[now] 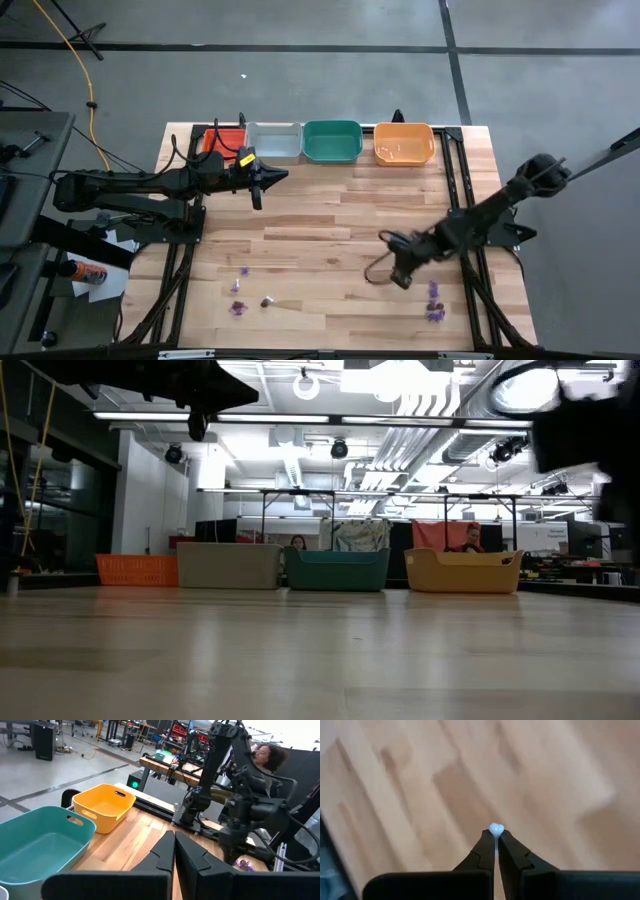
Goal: Sort Halloween decoration
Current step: Put the white bone into the yellow bin
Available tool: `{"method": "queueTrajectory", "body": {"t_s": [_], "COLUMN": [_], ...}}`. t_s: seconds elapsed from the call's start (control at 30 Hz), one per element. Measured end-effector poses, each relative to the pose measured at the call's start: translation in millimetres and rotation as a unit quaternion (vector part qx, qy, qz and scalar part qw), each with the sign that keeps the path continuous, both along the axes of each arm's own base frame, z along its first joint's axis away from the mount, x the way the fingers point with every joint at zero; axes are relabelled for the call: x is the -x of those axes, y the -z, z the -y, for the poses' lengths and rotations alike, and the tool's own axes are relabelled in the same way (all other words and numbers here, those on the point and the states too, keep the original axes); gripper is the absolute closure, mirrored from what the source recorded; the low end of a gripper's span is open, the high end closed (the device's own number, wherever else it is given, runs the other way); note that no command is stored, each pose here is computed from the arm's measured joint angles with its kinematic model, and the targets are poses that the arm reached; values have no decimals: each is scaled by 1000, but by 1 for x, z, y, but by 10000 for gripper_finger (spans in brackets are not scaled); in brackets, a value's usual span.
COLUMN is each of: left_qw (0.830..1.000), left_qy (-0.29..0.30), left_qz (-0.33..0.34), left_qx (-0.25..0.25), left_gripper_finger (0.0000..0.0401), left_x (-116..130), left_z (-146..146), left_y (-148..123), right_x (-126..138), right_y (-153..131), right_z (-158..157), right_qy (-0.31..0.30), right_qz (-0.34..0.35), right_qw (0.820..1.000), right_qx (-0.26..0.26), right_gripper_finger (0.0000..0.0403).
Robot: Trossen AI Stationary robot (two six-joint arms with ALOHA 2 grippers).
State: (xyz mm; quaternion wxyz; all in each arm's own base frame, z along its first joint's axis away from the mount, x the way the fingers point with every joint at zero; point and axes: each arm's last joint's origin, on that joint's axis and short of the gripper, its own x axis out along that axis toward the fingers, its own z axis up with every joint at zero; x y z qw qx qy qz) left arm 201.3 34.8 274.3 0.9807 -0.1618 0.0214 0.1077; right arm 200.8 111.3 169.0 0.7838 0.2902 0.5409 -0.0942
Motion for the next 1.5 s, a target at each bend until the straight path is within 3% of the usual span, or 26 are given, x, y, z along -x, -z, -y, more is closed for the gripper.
{"method": "queueTrajectory", "body": {"t_s": [0.2,0.4,0.5,0.63,0.77,0.87,1.0,1.5], "left_qw": [1000,999,998,996,994,995,995,995], "left_qy": [0,3,4,2,14,37,36,29], "left_qz": [4,-5,1,35,65,75,83,85], "left_qx": [-2,-42,-63,-79,-83,-62,-42,-51], "left_gripper_finger": [401,401,401,401,401,401,401,401], "left_x": [0,0,-1,-5,-11,-15,-20,-21], "left_z": [0,0,0,-1,-5,-10,-16,-19], "left_y": [-1,-1,-3,-7,-9,-10,-16,-20], "right_x": [-30,-61,-72,-79,-78,-75,-75,-75], "right_y": [-6,-25,-43,-70,-95,-106,-107,-107], "right_z": [46,105,132,159,171,174,174,175], "right_qy": [-60,-3,35,71,71,66,65,66], "right_qz": [86,228,324,454,564,609,612,609], "right_qw": [991,960,925,864,796,763,761,761], "right_qx": [82,165,193,207,207,207,206,214], "right_gripper_finger": [403,403,403,403,403,403,403,403]}}
